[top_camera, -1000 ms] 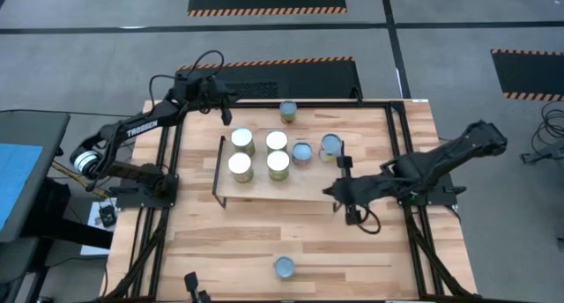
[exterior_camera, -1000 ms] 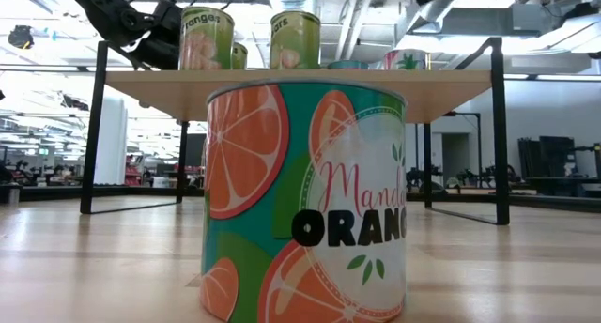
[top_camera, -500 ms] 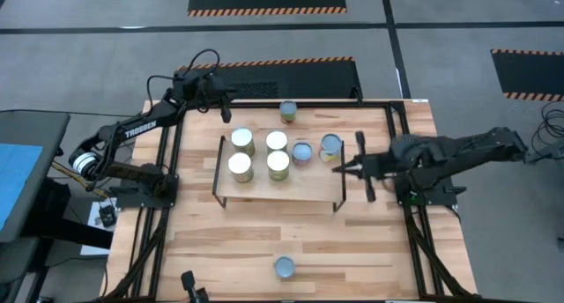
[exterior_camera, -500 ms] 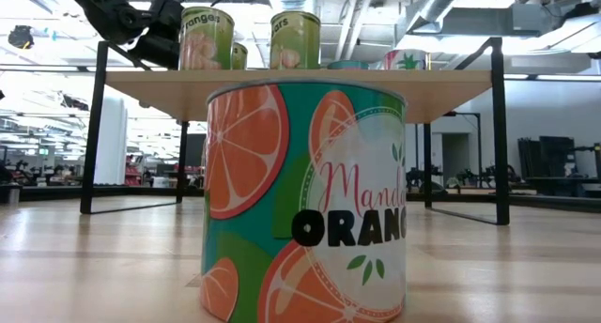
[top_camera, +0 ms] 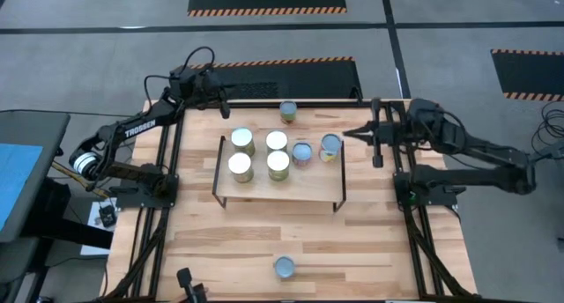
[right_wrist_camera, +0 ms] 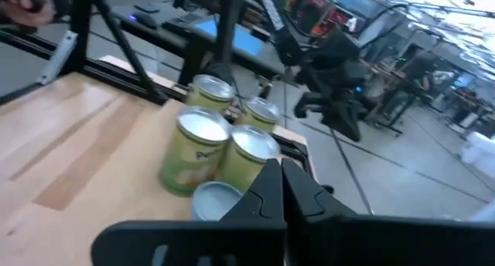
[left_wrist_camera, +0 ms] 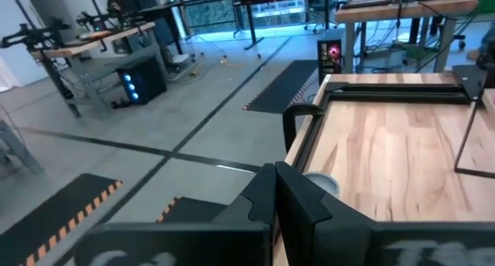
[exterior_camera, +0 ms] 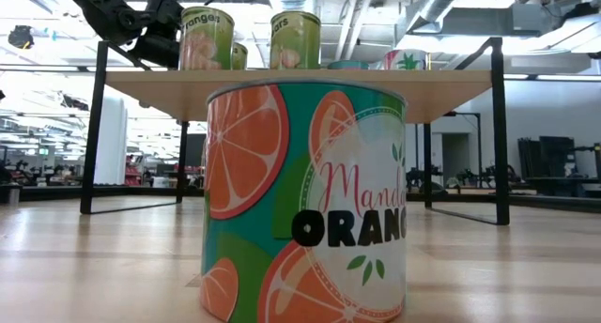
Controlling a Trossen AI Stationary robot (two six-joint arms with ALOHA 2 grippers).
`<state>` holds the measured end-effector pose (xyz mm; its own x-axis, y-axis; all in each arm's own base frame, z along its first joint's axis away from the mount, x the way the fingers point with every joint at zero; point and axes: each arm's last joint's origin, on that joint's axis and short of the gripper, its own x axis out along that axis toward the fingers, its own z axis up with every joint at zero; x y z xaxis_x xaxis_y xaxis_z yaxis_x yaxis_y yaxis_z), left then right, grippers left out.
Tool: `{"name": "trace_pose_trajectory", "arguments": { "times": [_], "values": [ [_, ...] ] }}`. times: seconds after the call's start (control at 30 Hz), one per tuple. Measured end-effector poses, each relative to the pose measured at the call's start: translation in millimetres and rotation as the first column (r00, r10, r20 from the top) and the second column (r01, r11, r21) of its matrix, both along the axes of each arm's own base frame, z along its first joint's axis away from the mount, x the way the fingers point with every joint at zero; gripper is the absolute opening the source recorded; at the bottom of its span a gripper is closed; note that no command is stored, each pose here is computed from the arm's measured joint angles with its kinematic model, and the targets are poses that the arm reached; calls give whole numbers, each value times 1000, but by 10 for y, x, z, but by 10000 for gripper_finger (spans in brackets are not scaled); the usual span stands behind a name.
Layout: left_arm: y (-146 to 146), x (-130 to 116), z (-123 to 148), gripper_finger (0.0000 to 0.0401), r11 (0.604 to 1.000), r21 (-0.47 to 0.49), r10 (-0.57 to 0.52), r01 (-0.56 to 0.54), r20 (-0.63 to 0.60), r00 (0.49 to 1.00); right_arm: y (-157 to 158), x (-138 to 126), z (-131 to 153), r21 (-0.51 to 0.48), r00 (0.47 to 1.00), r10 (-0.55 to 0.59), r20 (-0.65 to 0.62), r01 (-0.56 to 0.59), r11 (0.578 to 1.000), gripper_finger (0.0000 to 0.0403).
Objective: Pick and place cans onto a shelf
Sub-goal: Put the canned mandarin oranges on the shelf aligned with the canned corn
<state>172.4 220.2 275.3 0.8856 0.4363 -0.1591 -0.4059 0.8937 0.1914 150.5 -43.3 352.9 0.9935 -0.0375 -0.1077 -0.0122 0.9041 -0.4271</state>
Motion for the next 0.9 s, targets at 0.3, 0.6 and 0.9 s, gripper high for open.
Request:
{"name": "trace_pose_trajectory", "arguments": {
  "times": [0.3,0.6,0.9],
  "values": [
    [-65,1,55,0,998,52,-21,22,-7,1000,23,26,-26,91,1000,1,-20,0,996,1],
    [-517,-206,7,0,990,129,-67,64,15,998,674,387,-206,91,991,44,-129,-32,995,1],
    [-1123,-548,62,0,986,123,-131,115,133,982,1572,742,-294,144,967,111,-228,-79,986,1]
  ]
}}
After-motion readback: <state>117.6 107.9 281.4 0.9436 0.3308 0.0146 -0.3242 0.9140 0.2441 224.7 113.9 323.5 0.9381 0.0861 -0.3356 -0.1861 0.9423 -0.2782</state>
